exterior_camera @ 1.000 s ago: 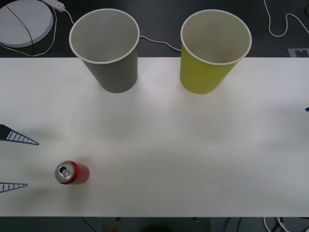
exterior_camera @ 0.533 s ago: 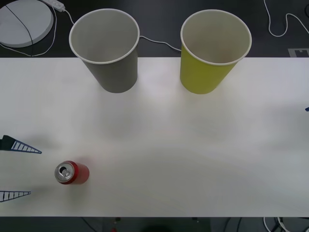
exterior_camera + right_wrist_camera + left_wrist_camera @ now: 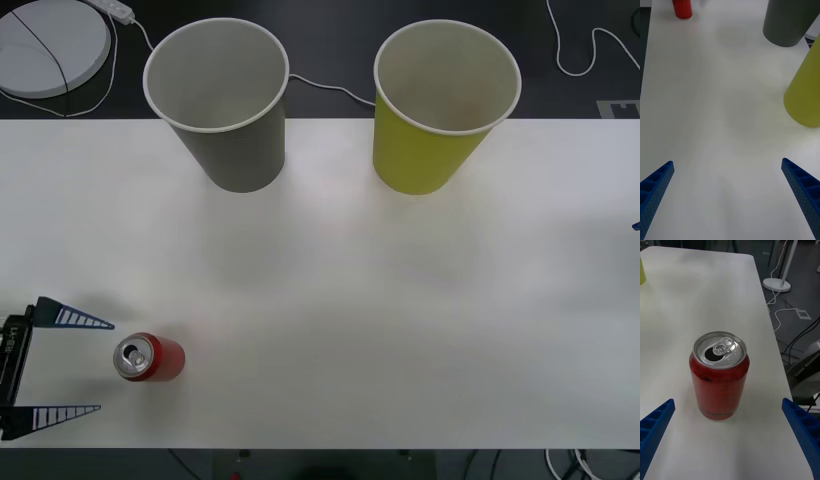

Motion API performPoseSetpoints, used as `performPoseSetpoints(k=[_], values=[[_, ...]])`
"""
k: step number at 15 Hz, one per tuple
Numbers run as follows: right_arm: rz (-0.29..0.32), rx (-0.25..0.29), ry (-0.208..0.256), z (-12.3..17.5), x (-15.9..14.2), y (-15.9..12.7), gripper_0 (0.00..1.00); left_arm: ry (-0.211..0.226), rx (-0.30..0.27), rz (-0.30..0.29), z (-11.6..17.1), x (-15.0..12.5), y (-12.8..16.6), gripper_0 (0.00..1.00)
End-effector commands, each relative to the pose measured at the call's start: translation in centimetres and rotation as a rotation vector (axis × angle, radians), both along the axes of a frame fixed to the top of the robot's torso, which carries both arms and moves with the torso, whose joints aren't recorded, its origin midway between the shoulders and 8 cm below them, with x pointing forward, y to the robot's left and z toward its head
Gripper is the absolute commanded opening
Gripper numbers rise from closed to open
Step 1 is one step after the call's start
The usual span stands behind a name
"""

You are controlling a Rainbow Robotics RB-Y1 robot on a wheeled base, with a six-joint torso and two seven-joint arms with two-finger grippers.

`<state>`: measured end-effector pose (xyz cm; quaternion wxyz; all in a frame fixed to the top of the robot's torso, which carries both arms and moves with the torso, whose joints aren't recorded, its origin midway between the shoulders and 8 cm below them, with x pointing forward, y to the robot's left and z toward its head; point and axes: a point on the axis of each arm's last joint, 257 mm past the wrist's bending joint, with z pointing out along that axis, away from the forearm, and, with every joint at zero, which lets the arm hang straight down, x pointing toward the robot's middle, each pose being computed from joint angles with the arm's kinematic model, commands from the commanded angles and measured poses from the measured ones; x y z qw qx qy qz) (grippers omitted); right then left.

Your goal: Put the can into the green bin and the plastic bottle into the gray bin

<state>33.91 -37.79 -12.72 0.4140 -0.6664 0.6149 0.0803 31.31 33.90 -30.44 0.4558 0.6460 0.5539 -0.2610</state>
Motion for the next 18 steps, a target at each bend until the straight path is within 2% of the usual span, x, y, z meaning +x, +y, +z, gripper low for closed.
performPoseSetpoints(k=[1, 10, 18], values=[[0.0, 0.0, 0.0, 0.0, 0.0, 0.0, 1.0, 0.004, -0.03, 0.004, -0.6, 0.2, -1.4, 1.0], [0.0, 0.0, 0.0, 0.0, 0.0, 0.0, 1.0, -0.008, -0.106, 0.055, -2.7, 2.0, -6.1, 1.0], [0.0, 0.0, 0.0, 0.0, 0.0, 0.0, 1.0, -0.008, -0.137, 0.074, -3.3, 2.6, -8.0, 1.0]])
